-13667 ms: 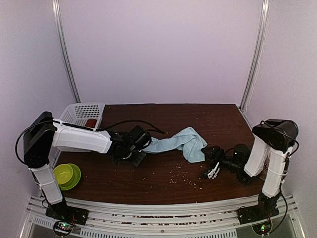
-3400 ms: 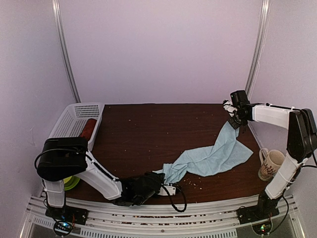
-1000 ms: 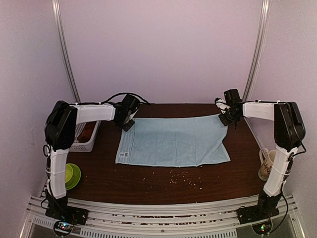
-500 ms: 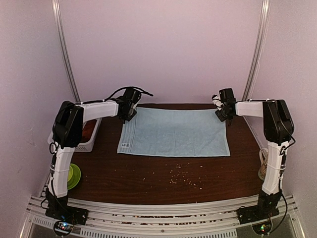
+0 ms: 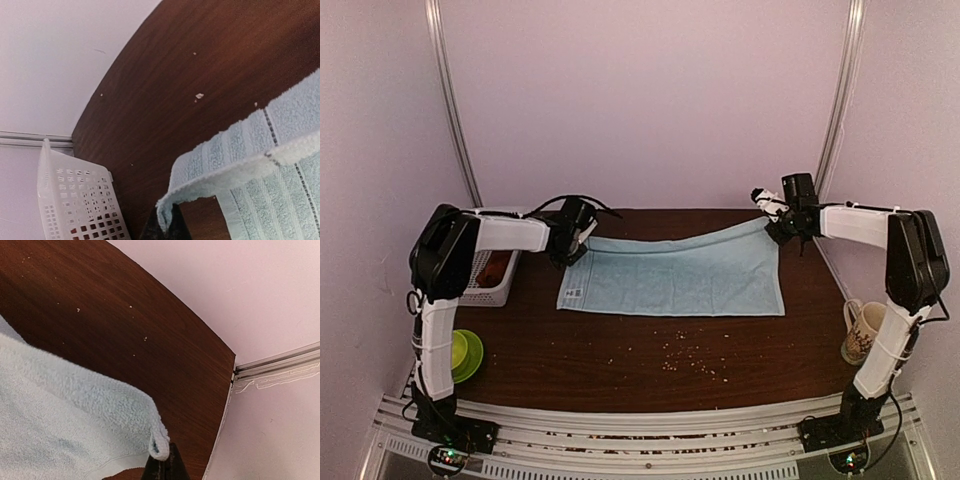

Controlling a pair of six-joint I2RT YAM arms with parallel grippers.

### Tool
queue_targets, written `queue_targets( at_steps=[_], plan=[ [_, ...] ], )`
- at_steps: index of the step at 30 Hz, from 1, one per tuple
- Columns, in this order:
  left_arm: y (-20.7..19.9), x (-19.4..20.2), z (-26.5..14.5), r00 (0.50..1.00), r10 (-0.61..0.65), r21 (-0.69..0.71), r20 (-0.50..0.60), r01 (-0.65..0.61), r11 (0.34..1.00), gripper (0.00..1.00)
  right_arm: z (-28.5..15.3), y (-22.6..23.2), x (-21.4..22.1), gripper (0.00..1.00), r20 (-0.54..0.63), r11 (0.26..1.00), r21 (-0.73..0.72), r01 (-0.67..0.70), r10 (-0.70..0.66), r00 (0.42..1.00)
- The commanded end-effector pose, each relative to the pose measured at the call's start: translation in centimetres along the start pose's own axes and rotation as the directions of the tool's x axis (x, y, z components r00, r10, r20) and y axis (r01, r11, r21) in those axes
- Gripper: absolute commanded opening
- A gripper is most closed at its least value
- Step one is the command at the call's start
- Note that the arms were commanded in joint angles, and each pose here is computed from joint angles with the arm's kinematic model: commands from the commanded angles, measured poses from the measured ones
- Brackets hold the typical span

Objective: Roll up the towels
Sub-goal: Fold the towel at the center of the board.

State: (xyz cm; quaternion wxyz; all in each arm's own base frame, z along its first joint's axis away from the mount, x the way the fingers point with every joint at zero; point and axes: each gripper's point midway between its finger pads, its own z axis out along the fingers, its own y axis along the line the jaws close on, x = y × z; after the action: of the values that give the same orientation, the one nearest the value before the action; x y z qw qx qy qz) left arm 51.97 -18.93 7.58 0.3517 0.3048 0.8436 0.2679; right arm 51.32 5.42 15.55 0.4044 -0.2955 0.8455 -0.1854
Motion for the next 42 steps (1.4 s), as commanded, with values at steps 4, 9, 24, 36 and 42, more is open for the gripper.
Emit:
queue_targets(
  at_steps=[4, 9, 24, 36, 42],
  plan=[
    [3.3, -1.6, -3.0, 0.992, -0.083, -0.024, 0.093, 0.086, 0.996, 0.0, -1.9, 1.8, 2.3, 0.0, -0.022, 0.994, -0.091, 0.059, -0.061, 0.998],
    [3.2, -0.7, -4.1, 0.994, -0.077, 0.014, 0.081, 0.076, 0.997, 0.0, -2.7, 3.3, 3.6, 0.0, -0.035, 0.985, -0.153, 0.078, -0.085, 0.996],
    [0.6, 2.2, -7.9, 0.997, -0.056, 0.077, 0.046, 0.052, 0.996, 0.0, -4.0, 5.4, 5.6, 0.0, -0.044, 0.963, -0.237, 0.129, -0.143, 0.989],
    [-0.1, 4.0, -9.3, 0.997, -0.071, 0.075, 0.018, 0.069, 0.995, 0.0, -6.1, 6.2, 6.5, 0.0, -0.016, 0.953, -0.261, 0.153, -0.163, 0.987],
    [0.0, 4.8, -10.1, 0.997, -0.077, 0.083, 0.014, 0.076, 0.994, 0.0, -6.8, 6.8, 7.3, 0.0, -0.007, 0.942, -0.276, 0.193, -0.203, 0.979]
  ],
)
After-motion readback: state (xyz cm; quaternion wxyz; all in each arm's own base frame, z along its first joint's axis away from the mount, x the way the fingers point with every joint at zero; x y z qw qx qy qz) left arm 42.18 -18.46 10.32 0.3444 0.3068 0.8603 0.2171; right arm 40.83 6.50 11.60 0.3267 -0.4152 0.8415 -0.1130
